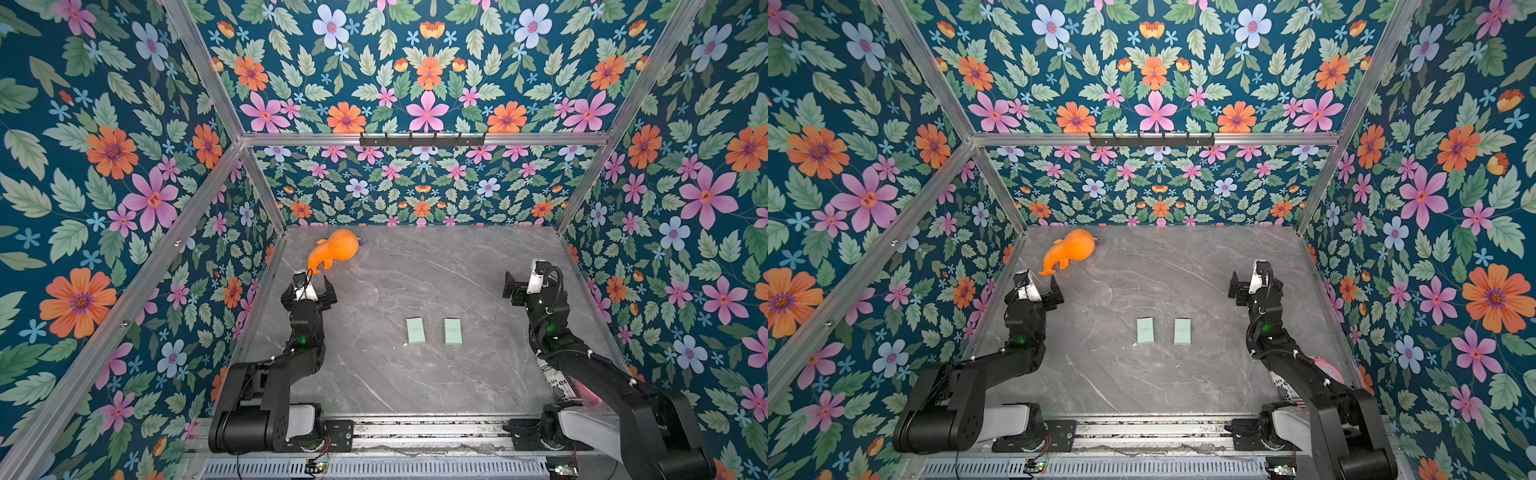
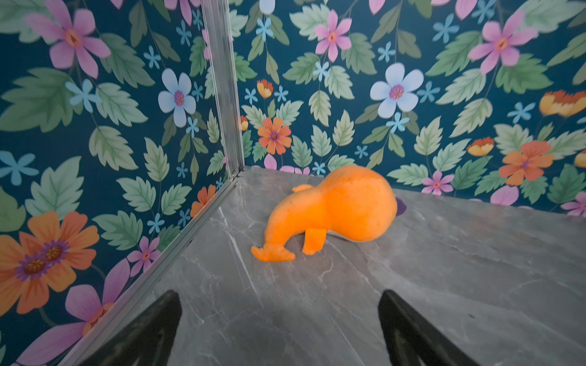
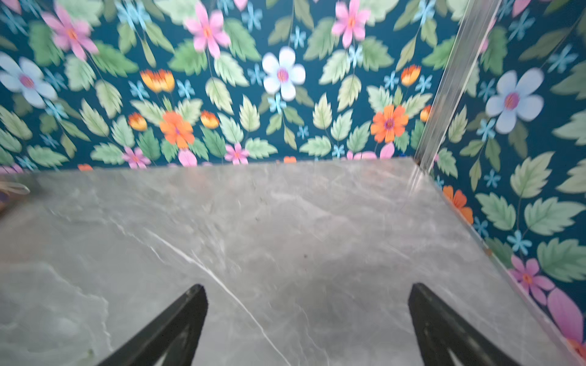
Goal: Take the rings out of the lift-off lid box
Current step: Pick up the jewelry box from the center of the board.
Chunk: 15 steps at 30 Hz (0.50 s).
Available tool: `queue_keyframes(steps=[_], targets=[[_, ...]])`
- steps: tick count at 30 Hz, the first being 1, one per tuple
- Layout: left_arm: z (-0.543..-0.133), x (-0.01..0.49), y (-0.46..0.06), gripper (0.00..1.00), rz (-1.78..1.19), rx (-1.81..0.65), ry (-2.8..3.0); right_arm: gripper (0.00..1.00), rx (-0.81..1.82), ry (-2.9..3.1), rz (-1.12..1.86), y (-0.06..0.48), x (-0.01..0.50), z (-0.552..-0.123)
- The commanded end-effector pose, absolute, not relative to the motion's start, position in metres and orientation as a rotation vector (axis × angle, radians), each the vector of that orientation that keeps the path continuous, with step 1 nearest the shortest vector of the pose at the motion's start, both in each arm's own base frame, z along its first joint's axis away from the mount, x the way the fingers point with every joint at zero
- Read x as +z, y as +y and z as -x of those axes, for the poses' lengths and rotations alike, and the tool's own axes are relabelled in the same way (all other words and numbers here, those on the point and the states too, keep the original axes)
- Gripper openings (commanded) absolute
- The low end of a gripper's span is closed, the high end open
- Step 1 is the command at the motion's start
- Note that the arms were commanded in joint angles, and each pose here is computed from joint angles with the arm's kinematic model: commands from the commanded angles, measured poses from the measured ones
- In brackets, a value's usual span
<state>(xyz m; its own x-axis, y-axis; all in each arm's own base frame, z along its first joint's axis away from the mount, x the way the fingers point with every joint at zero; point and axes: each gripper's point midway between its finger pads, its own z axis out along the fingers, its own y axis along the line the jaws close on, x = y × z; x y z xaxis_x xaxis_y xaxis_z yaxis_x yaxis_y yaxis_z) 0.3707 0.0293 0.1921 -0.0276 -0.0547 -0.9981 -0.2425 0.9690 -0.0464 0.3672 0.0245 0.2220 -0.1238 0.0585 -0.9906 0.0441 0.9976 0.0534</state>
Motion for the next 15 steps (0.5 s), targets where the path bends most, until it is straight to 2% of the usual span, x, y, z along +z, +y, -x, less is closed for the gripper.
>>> queue_keyframes(steps=[1, 5, 8, 12, 15], targets=[[-0.371, 0.211, 0.02, 1.0, 0.253, 0.055, 1.595, 1.0, 0.212, 1.701, -0.054, 0.048, 0.241, -0.35], [-0.373, 0.269, 0.004, 1.0, 0.302, -0.151, 1.555, 1.0, 0.5, 1.604, -0.402, 0.039, 0.273, -0.326], [-0.37, 0.291, 0.004, 1.0, 0.445, -0.271, 1.586, 1.0, 0.617, 1.602, -0.305, 0.06, 0.291, -0.32], [-0.356, 0.304, -0.004, 1.0, 0.509, -0.382, 1.627, 1.0, 0.679, 1.774, -0.307, 0.075, 0.278, -0.322], [-0.344, 0.306, -0.024, 1.0, 0.435, -0.512, 1.632, 1.0, 0.668, 1.943, -0.312, 0.082, 0.257, -0.32]])
